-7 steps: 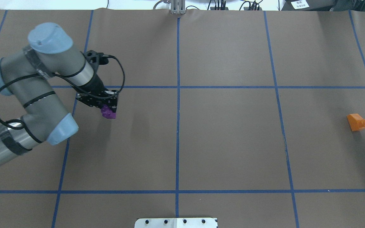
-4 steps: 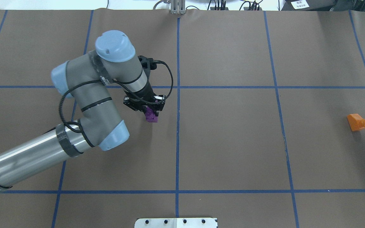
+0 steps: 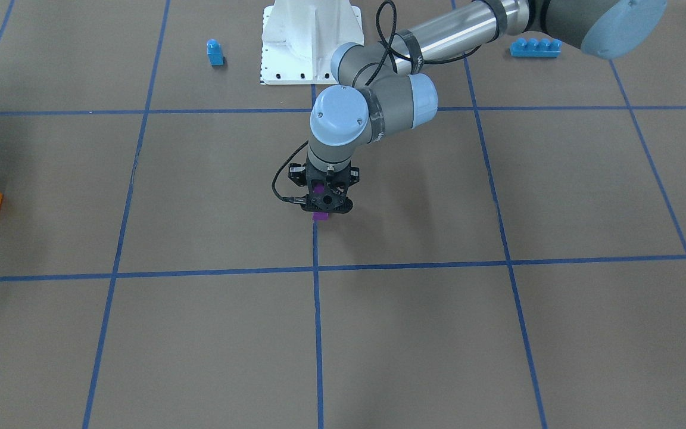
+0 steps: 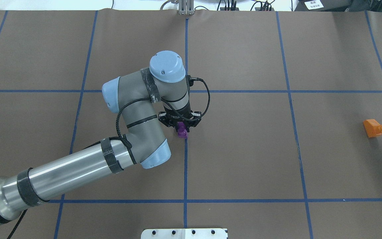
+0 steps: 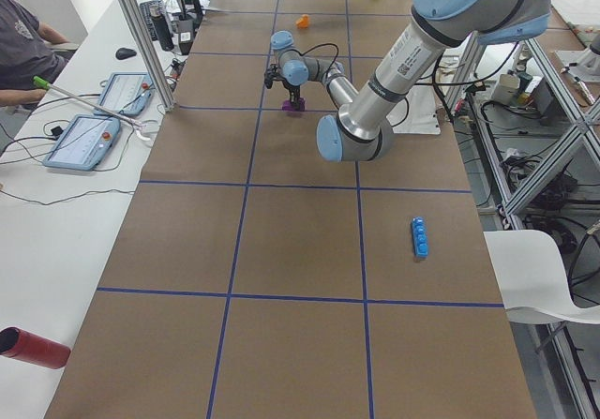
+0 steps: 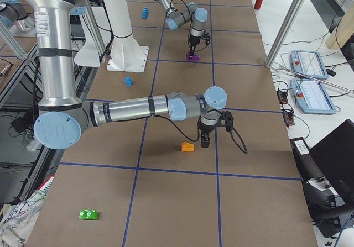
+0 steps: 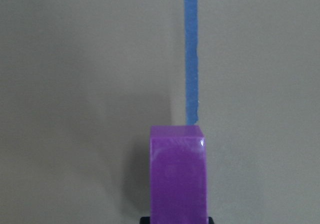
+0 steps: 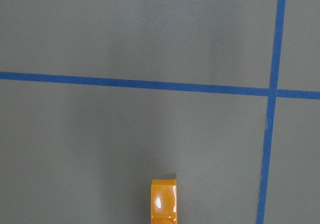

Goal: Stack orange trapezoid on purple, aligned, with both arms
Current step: 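Carry the purple block with the left gripper toward the table center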

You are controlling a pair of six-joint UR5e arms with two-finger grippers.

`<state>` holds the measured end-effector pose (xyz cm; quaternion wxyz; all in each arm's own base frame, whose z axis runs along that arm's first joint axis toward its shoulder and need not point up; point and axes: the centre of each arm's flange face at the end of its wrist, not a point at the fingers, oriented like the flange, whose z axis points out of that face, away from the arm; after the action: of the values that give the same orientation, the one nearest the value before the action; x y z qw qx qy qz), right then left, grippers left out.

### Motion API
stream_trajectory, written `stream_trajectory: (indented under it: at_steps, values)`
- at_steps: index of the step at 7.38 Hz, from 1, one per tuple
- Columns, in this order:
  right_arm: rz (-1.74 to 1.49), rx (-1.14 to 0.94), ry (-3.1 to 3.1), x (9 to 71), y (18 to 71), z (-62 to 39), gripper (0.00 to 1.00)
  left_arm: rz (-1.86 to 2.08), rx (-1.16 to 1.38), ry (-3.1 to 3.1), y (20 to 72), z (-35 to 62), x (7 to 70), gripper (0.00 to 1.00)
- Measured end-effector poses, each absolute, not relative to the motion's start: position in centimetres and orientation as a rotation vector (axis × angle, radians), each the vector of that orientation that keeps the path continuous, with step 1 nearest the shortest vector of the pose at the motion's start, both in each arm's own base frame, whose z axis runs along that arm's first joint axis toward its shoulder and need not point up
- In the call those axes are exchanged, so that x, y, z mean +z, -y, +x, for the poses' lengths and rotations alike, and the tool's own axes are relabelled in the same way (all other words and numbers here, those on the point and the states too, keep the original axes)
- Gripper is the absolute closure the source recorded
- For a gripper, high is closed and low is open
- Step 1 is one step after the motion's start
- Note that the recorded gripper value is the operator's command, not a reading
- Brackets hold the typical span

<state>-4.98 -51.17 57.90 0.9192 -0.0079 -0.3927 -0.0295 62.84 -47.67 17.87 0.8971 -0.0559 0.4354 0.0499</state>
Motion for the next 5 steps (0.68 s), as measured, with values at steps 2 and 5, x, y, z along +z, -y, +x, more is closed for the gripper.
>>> stream_trajectory:
  at_steps: [2,5]
  values:
    - [-0.020,-0.062,0.806,58.01,51.11,-5.15,0.00,-0.130,0.094,-0.897,47.12,63.56,17.78,0.47]
    - [-0.027,-0.068,0.804,58.14,51.04,-5.65,0.00,-0.136,0.070,-0.893,46.91,63.79,17.77,0.00]
